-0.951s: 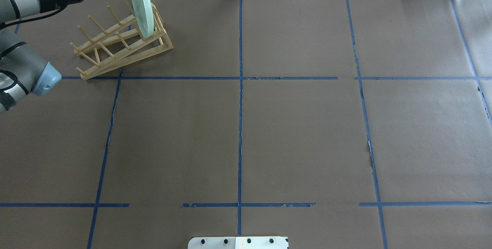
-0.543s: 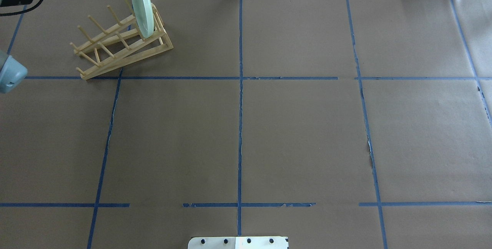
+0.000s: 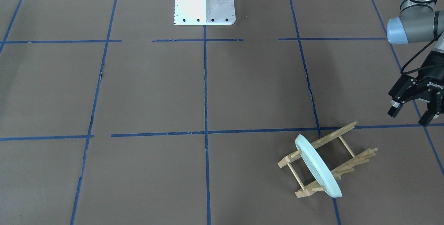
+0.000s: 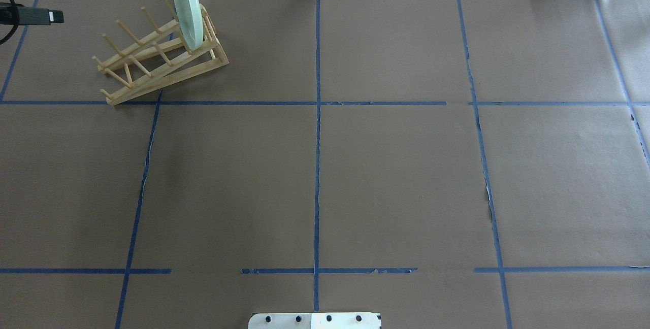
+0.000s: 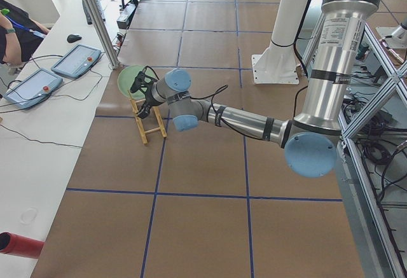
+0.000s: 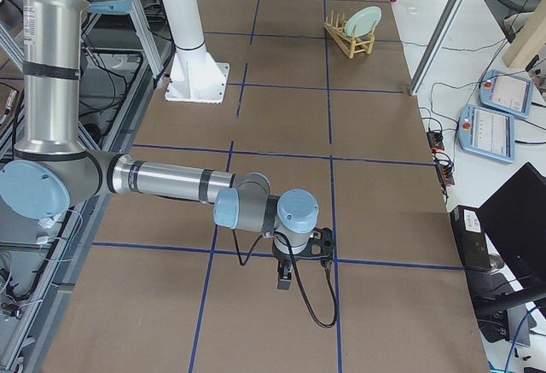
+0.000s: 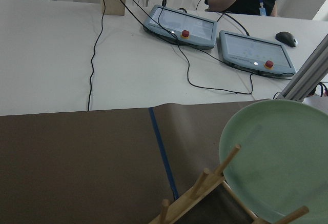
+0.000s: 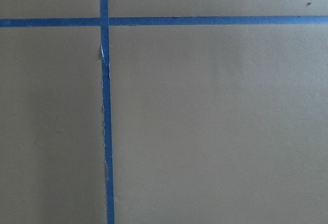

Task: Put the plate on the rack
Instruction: 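Open the left gripper and withdraw it from the plate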

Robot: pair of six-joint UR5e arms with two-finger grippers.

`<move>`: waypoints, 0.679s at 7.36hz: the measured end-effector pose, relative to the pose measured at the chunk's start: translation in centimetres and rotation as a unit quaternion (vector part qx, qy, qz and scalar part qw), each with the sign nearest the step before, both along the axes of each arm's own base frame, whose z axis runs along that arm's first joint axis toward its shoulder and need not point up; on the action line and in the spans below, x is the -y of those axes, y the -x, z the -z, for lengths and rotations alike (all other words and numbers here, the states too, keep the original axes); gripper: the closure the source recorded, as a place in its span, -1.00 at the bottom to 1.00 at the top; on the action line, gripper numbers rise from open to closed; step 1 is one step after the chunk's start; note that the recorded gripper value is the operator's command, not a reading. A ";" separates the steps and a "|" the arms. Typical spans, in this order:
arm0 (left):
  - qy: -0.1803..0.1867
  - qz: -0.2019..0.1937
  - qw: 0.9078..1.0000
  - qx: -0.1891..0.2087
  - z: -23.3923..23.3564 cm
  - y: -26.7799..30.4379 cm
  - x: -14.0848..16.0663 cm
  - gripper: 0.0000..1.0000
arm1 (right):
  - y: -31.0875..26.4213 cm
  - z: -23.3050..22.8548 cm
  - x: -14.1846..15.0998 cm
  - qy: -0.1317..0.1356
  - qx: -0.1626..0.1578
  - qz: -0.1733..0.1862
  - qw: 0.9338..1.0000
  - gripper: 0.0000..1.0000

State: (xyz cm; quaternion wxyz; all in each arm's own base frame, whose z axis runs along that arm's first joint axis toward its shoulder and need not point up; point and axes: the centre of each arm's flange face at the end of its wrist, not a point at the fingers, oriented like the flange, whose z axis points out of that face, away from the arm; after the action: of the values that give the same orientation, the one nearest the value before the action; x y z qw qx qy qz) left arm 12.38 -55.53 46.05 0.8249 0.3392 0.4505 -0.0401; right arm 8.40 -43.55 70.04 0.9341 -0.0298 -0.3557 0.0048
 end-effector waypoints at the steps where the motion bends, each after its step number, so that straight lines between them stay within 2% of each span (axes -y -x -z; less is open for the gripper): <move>1: 0.013 -0.018 0.999 0.026 -1.4 0.5 -0.9 -1.00 | 0.0 0.0 0.0 0.000 0.000 0.000 1.000 -1.00; 3: 0.040 -0.064 0.993 0.093 -3.0 2.4 -1.4 -1.00 | 0.0 0.0 0.0 0.000 0.000 0.000 1.000 -1.00; 5: 0.065 -0.104 0.981 0.148 -4.6 5.0 -1.0 -1.00 | 0.0 0.0 0.0 0.000 0.000 0.000 1.000 -1.00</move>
State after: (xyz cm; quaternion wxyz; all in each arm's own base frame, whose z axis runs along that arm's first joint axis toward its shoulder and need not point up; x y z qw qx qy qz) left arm 7.40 -54.57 50.69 0.9024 0.2381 0.3529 0.0669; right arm 8.40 -43.54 70.05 0.9341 -0.0299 -0.3557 0.0047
